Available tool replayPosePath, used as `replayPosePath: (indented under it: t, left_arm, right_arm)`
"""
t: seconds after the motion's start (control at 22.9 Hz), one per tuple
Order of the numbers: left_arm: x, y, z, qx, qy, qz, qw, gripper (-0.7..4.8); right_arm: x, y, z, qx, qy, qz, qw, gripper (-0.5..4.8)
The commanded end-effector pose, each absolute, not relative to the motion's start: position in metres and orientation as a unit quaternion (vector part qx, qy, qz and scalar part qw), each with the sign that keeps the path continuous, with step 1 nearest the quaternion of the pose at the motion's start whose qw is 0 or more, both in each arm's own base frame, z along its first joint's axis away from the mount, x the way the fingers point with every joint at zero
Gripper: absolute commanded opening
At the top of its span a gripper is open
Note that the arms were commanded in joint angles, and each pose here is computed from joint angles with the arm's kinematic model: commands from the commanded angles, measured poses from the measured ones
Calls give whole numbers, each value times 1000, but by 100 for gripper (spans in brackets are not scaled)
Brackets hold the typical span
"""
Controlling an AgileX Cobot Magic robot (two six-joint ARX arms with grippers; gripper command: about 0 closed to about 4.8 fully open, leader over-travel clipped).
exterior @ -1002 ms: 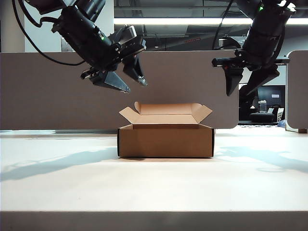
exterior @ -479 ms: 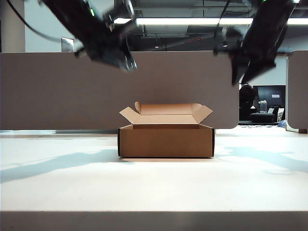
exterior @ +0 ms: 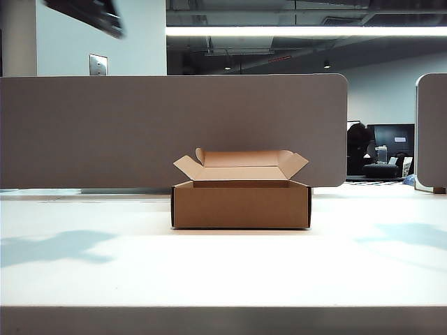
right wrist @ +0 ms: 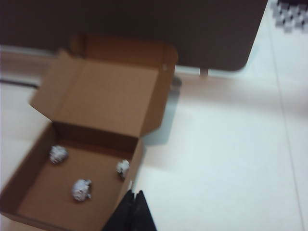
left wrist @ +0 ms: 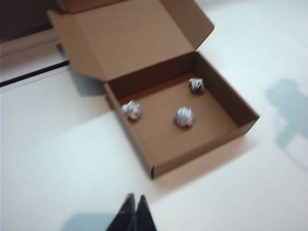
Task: Pick up all the paper balls on the table and put them in the paper box.
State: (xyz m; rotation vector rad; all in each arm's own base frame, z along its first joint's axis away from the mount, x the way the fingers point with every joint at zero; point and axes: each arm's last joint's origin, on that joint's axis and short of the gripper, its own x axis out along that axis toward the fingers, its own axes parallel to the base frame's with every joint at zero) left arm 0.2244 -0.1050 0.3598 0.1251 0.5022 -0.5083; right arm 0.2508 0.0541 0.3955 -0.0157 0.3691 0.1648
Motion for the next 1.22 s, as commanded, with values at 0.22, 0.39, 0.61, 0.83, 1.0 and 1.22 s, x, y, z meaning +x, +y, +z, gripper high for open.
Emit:
replayPosePath:
  t: [0.22,0.39,0.61,0.83,1.0,1.22]
  left_arm:
    - [117,-54,355,25,144,-211,967,-6]
    - [75,-32,328,16,82,-176,981,-6]
    - [75,-31,296,16,70,-149,986,-6]
    - [94,-39,257,16,51,-148,987,-6]
    - [96,-42,230,19,70,-188,979,-6]
    - [89,-41,212,12,61,-219,974,-6]
  right_arm:
    - [128,27,407,11,44,81,996,-8]
    - [80,15,371,18,-7,65,998,-5]
    - [71,12,320,14,15,51,998,-5]
    - [81,15,288,16,2,54,998,-5]
    - [80,16,270,15,15,75,997,-5]
    - [71,15,259,18,-7,96,995,-5]
